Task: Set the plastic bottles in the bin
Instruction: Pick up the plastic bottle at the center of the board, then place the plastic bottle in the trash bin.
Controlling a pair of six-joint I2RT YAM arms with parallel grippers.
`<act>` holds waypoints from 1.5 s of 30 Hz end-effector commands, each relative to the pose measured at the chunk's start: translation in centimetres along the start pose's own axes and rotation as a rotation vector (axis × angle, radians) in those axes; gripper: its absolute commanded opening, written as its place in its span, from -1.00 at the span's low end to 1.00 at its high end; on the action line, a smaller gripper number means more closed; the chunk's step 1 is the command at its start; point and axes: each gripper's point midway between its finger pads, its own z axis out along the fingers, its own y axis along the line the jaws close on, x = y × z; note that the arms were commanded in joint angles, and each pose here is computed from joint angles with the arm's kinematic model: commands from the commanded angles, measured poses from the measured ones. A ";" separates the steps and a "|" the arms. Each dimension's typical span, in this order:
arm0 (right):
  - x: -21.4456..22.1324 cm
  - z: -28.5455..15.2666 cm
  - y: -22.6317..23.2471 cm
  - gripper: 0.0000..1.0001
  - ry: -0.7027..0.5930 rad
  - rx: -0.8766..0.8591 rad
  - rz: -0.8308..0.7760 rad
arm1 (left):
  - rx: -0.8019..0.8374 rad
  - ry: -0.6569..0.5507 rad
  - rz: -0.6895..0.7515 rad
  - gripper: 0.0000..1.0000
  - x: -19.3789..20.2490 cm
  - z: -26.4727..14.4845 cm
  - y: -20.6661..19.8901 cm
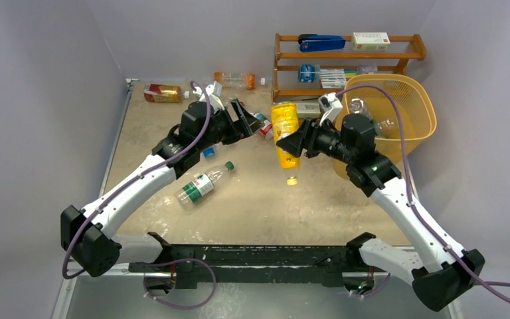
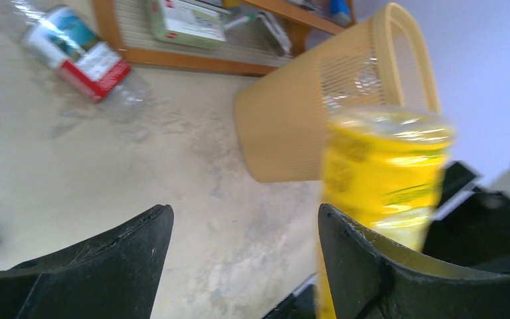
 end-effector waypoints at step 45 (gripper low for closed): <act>-23.1 -17.4 -18.1 0.86 -0.305 0.768 -0.077 | -0.480 -0.006 0.271 0.62 -0.4 -9.1 9.9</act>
